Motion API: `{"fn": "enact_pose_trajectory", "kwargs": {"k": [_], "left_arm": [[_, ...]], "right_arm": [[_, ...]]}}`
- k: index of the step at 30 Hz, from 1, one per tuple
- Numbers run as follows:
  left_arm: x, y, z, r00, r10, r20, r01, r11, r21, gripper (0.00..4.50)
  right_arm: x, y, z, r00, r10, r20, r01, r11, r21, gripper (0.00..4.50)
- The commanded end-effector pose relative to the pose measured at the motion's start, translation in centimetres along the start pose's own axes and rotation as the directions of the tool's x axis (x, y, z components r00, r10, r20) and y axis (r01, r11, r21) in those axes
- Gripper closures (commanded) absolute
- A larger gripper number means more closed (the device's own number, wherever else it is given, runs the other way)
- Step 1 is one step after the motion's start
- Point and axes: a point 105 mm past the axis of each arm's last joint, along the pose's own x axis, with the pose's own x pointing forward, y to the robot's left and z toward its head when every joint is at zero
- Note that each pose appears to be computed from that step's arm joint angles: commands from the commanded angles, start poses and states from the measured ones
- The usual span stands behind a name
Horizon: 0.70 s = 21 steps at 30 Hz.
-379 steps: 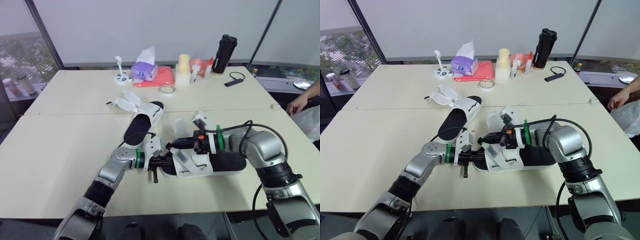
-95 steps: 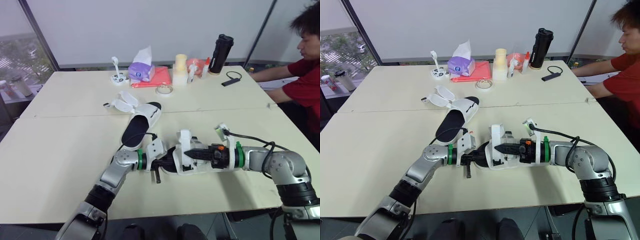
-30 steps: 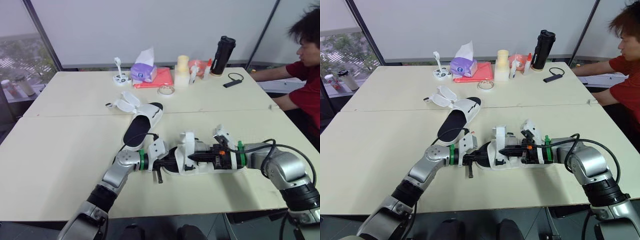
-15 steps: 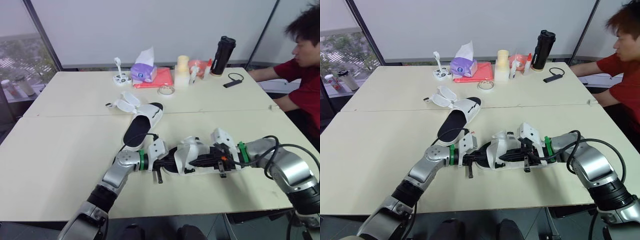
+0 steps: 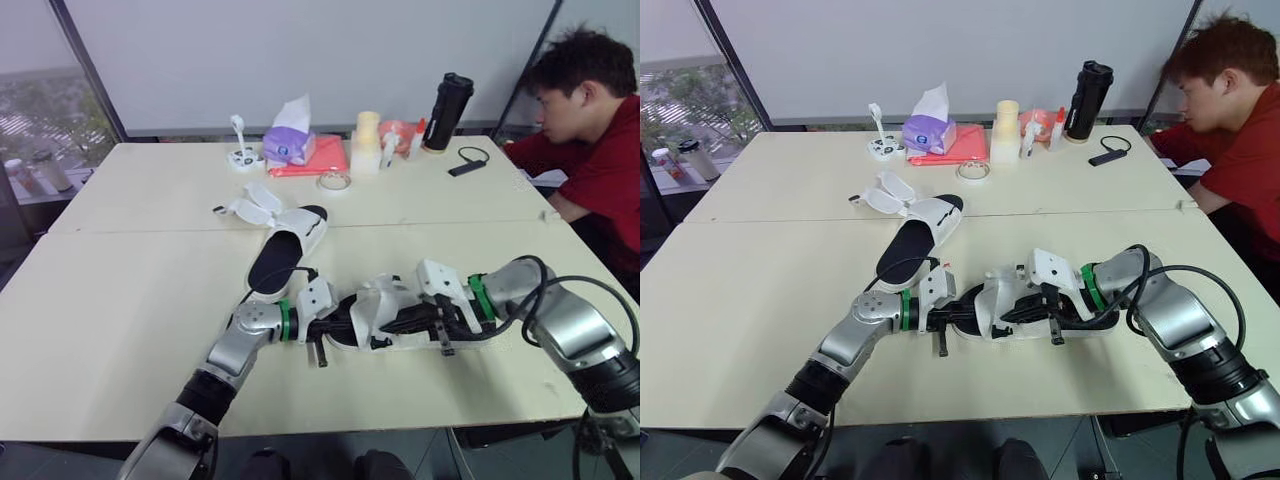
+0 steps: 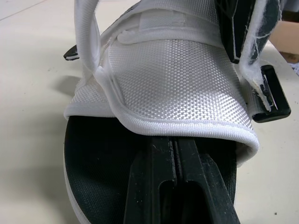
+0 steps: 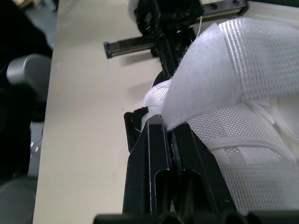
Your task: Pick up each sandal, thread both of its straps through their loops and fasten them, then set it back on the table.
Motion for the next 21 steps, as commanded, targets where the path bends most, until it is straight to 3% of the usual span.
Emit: {"fn": "enact_pose_trajectory", "kwargs": {"k": [1, 9, 17, 21], "left_arm": [[-0.2, -0.1, -2.5, 0.996, 0.025, -0.080, -0.029, 0.998, -0.056, 4.50], [0.0, -0.3, -2.5, 0.997, 0.027, -0.074, -0.032, 0.998, -0.059, 4.50], [0.1, -0.4, -2.5, 0.997, 0.039, -0.065, -0.043, 0.997, -0.069, 4.50], [0.1, -0.4, -2.5, 0.997, 0.046, -0.058, -0.051, 0.996, -0.079, 4.50]], "right_arm": [[-0.3, 0.3, -1.7, 0.995, 0.049, -0.082, -0.047, 0.999, 0.027, 4.46], [-0.8, -0.8, -1.5, 0.985, 0.073, -0.154, -0.083, 0.995, -0.062, 4.46], [0.8, 0.2, -1.2, 0.953, 0.157, -0.257, -0.212, 0.956, -0.201, 4.46], [0.9, -0.4, -0.5, 0.954, 0.118, -0.274, -0.199, 0.936, -0.291, 4.46]]}}
